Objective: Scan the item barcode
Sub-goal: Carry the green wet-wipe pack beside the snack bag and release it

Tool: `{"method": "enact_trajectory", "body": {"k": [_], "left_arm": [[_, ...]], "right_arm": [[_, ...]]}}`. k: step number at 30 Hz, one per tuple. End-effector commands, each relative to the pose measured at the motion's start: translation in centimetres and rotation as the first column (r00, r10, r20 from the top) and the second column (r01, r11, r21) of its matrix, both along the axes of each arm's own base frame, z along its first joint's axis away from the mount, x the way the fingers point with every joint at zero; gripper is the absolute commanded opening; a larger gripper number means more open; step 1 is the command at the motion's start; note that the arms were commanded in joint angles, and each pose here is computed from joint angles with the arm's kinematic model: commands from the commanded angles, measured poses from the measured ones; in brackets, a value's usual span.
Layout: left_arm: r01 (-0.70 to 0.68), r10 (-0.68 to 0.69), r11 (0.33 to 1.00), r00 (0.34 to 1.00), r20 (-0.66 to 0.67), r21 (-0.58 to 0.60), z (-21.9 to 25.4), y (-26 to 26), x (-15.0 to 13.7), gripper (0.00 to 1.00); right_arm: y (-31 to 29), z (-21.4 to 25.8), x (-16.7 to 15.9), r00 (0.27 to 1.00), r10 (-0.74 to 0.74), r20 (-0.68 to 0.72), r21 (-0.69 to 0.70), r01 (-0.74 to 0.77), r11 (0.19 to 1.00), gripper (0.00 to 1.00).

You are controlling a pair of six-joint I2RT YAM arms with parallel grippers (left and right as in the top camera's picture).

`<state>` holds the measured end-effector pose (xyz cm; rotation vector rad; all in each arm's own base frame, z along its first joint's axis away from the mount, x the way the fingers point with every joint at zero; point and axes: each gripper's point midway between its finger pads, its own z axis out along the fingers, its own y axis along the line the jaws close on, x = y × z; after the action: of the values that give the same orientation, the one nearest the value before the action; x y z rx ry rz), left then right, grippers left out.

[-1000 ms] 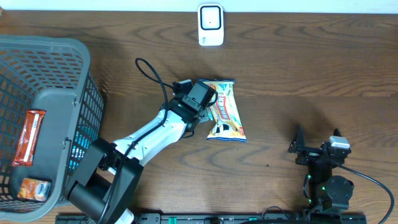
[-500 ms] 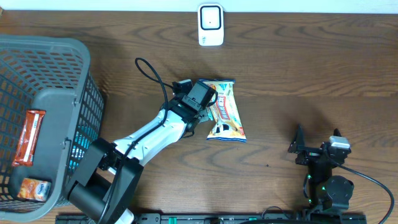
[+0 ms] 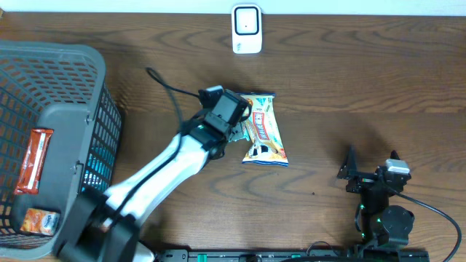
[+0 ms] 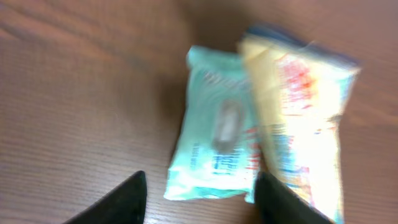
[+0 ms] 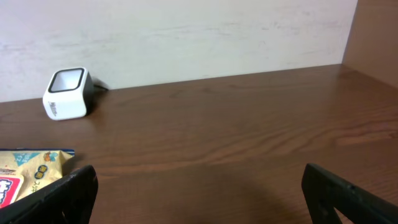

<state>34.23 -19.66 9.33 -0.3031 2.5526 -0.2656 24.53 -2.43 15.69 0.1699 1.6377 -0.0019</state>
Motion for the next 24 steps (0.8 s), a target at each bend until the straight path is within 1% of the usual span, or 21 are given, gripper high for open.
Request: {"method": "enact_trajectory", "body": {"k": [1, 4, 8, 9, 11, 13, 15, 18, 19, 22, 24], "left_arm": [[0.052, -0.050, 0.999, 0.991, 0.125, -0.011, 5.0, 0.5, -0.2, 0.68], [0.089, -0.077, 0.995, 0.970, 0.231, -0.039, 9.3, 0.9, -0.7, 0.84], [0.163, -0.138, 0.986, 0.915, 0.378, -0.035, 15.1, 1.6, -1.8, 1.00], [0.180, -0.153, 0.983, 0.896, 0.418, -0.026, 16.6, 1.9, -2.1, 0.98], [0.208, -0.185, 0.978, 0.846, 0.500, 0.010, 19.9, 3.0, -2.9, 0.98], [0.193, -0.176, 0.981, 0.799, 0.575, 0.032, 23.1, 4.8, -3.6, 0.98], [0.114, -0.101, 0.993, 0.774, 0.625, 0.019, 25.3, 7.6, -3.9, 0.98], [-0.067, 0.047, 0.998, 0.743, 0.668, 0.005, 27.2, 13.2, -4.7, 0.98], [-0.164, 0.137, 0.986, 0.727, 0.673, -0.024, 27.6, 16.1, -5.2, 0.98], [-0.343, 0.308, 0.936, 0.695, 0.650, -0.077, 27.2, 21.2, -6.4, 0.98], [-0.462, 0.418, 0.882, 0.672, 0.612, -0.095, 26.1, 24.4, -7.3, 0.98]], "right_arm": [[0.1, 0.0, 0.0, 1.000, 0.001, 0.001, 0.011, -0.001, 1.000, 0.99], [0.1, 0.0, 0.0, 1.000, 0.001, 0.001, 0.011, -0.001, 1.000, 0.99], [0.1, 0.0, 0.0, 1.000, 0.001, 0.001, 0.012, -0.001, 1.000, 0.99], [0.1, 0.0, 0.0, 1.000, 0.001, 0.001, 0.011, -0.001, 1.000, 0.99], [0.1, 0.0, 0.0, 1.000, 0.001, 0.001, 0.012, -0.001, 1.000, 0.99], [0.1, 0.0, 0.0, 1.000, 0.001, 0.001, 0.012, -0.001, 1.000, 0.99], [0.1, 0.0, 0.0, 1.000, 0.001, 0.001, 0.011, -0.001, 1.000, 0.99], [0.1, 0.0, 0.0, 1.000, 0.001, 0.001, 0.012, -0.001, 1.000, 0.99], [0.1, 0.0, 0.0, 1.000, 0.001, 0.001, 0.011, -0.001, 1.000, 0.99], [0.1, 0.0, 0.0, 1.000, 0.001, 0.001, 0.011, -0.001, 1.000, 0.99], [0.1, 0.0, 0.0, 1.000, 0.001, 0.001, 0.011, -0.001, 1.000, 0.99]]}}
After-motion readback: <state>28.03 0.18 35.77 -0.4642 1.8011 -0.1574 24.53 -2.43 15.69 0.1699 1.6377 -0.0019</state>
